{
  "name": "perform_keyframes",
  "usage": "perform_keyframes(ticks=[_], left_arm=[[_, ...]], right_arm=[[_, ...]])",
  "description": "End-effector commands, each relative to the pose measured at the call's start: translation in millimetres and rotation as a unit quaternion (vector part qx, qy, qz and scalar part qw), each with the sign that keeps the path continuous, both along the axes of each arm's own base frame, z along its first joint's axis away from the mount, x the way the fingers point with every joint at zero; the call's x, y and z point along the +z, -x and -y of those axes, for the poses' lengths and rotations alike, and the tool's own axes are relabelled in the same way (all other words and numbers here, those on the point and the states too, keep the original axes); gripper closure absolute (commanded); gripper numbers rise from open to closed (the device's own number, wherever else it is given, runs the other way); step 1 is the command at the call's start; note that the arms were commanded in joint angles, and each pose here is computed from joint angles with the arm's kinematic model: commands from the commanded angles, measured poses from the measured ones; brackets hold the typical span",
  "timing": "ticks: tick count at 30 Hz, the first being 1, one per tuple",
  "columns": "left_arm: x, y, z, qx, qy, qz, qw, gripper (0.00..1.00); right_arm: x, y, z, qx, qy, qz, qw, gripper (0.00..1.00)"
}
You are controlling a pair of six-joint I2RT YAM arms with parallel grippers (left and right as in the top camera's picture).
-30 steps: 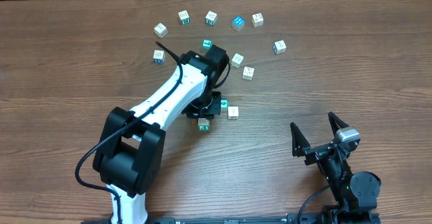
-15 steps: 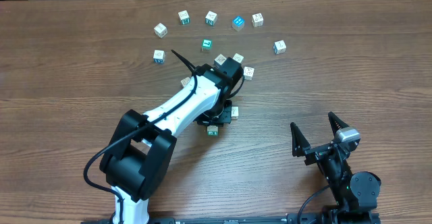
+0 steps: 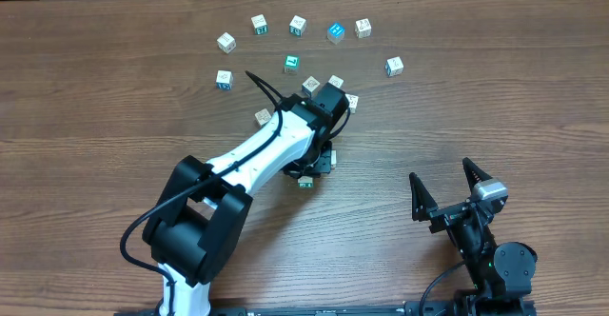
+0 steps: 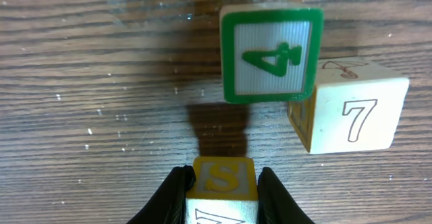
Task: Form a circle
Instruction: 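Lower the S block onto the table next to the 4 and 7 blocks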
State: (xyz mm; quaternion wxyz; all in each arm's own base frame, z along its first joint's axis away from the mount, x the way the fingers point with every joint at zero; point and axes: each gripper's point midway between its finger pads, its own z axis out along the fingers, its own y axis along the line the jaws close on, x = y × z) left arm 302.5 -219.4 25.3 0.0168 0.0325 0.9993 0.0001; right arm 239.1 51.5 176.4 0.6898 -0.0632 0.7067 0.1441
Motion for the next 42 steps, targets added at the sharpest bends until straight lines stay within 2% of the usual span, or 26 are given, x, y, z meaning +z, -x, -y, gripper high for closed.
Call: perform_keyframes(ticks=[1, 26, 39, 42], left_arm=[[-0.2, 6.9, 1.9, 0.000, -0.003, 0.006, 1.000, 0.90], [-5.8, 8.1, 3.9, -0.003, 0.001, 0.009, 1.000, 0.81], [-5.8, 8.8, 4.3, -0.003, 0.003, 0.007, 1.000, 0.45], [-5.8, 9.4, 5.1, -0.003, 0.005, 0.005, 1.000, 0.41]], right_arm=[[-1.4, -0.5, 1.9, -0.005, 0.002, 0.003, 1.000, 0.00], [-1.4, -0.5, 1.9, -0.005, 0.002, 0.003, 1.000, 0.00], [-1.4, -0.5, 1.9, -0.005, 0.002, 0.003, 1.000, 0.00], [-1.4, -0.5, 1.9, -0.005, 0.002, 0.003, 1.000, 0.00]])
